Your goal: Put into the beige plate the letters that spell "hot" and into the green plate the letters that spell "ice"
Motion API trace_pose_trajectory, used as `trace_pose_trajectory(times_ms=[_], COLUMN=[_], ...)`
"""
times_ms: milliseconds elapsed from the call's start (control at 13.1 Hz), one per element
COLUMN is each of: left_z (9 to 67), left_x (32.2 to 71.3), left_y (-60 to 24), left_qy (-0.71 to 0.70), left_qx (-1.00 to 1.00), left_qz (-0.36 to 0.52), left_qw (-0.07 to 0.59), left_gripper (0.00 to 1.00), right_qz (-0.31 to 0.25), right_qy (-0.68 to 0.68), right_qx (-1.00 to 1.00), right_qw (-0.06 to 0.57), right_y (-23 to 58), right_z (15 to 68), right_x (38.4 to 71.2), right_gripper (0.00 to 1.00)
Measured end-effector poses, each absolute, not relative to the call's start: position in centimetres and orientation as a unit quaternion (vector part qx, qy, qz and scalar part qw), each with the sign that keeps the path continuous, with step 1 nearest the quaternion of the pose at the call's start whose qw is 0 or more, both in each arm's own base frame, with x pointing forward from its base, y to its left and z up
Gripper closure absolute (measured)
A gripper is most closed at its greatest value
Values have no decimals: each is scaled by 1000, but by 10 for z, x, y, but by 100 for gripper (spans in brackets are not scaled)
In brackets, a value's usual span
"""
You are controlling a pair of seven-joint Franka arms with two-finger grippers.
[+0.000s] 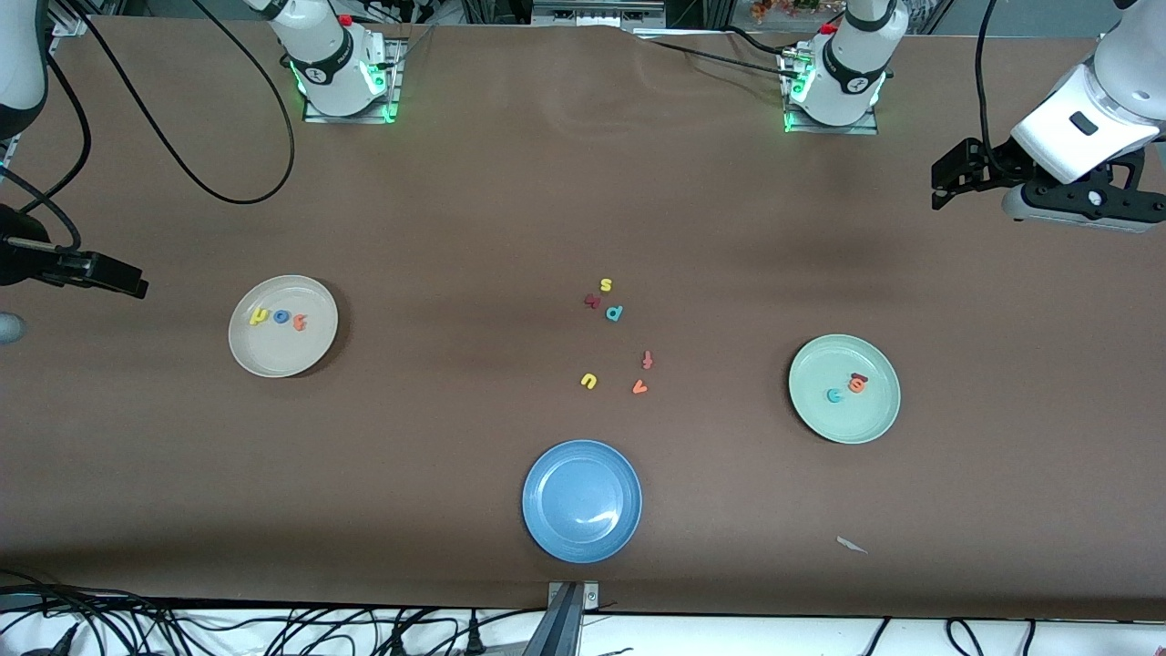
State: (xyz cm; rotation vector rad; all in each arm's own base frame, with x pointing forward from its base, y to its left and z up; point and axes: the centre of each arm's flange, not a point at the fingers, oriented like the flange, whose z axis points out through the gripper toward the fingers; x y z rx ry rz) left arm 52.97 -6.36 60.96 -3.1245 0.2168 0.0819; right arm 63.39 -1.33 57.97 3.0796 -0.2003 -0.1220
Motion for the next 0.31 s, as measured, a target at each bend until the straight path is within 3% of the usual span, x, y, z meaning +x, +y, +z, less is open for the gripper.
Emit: trace_pose_trajectory(times_ms=[305], left_z=[610], left_x=[530], left_y=[-63], left_qy=[69], left_qx=[-997], left_qz=[26], left_qw=[4], left_gripper=[0], right_qz=[-39], right_qy=[-66], right_qx=[997], right_qw=[15], right_y=[-11], right_z=[581], right_x=[633], right_gripper=[0])
